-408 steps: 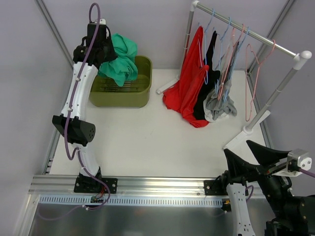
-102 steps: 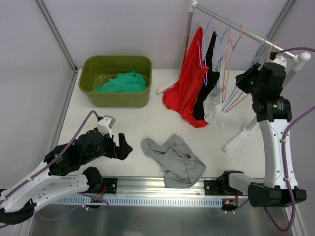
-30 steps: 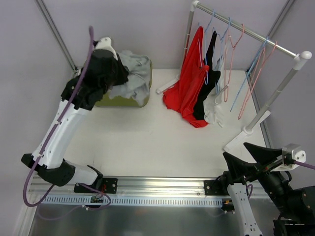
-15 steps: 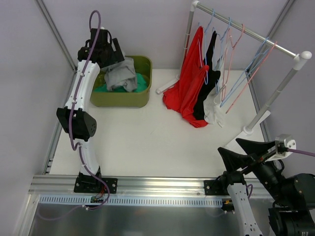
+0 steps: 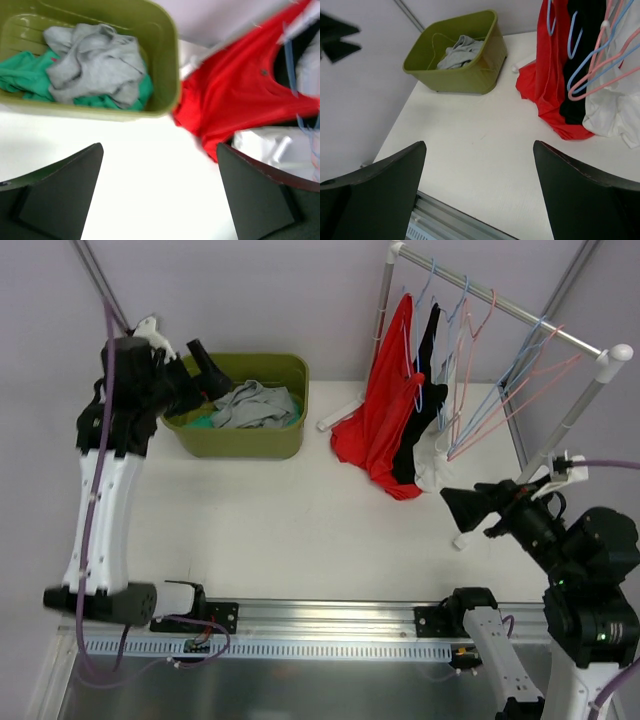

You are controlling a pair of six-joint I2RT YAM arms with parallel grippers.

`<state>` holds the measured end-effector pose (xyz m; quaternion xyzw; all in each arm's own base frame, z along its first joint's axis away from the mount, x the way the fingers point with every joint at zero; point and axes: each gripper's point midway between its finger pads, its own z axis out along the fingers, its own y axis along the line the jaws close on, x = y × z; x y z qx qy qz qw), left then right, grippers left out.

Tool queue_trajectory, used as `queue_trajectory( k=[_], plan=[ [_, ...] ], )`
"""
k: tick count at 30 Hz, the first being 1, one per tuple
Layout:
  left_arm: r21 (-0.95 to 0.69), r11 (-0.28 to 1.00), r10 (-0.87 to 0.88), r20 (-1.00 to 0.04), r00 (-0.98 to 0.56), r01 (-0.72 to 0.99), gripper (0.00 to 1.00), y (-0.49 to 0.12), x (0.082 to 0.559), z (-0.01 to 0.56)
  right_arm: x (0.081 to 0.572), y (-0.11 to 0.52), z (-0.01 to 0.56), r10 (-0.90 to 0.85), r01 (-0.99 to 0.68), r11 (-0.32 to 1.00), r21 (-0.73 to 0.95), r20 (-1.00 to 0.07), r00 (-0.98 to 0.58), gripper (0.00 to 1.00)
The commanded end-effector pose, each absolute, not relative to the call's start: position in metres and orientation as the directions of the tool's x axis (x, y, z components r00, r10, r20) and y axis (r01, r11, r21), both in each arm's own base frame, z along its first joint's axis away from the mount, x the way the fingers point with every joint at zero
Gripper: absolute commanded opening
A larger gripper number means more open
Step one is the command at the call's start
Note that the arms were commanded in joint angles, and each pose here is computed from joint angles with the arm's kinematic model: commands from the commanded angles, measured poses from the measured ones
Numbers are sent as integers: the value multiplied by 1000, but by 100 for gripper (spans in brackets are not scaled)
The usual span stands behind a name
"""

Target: Remove the tank top from the hanger

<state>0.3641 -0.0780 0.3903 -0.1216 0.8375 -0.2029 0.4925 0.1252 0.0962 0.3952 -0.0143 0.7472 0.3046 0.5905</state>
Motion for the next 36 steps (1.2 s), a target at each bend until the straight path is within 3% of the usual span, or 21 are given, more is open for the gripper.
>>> queue_trajectory(
  k=[1,3,9,18,25,32,34,36],
  plan=[
    [-519,851,-406,-751,-521,85,99,-96,288,382,167,86,434,321,-345,854,390,-916,-239,93],
    [-499,863,-370,-735,-568,84,99,-96,266,348,189,79,435,286,-302,884,357,-924,-253,80],
    [-467,857,-295,-791,-536,218,99,-96,188,310,268,42,434,225,-85,962,258,-932,-285,60],
    [-405,888,-253,-825,-505,217,99,-84,167,261,357,23,437,185,33,983,183,-936,-299,52],
    [-425,880,-276,-822,-498,214,99,-85,164,251,400,24,417,192,56,981,184,-927,-322,44],
    [-431,873,-270,-818,-508,230,99,-89,164,249,425,22,400,195,80,981,179,-920,-341,44],
    [-433,871,-270,-816,-511,231,99,-89,164,249,429,22,397,203,87,979,184,-918,-340,39],
    [-433,872,-270,-816,-512,230,99,-90,164,249,433,20,388,209,106,977,183,-912,-354,28]
  ],
)
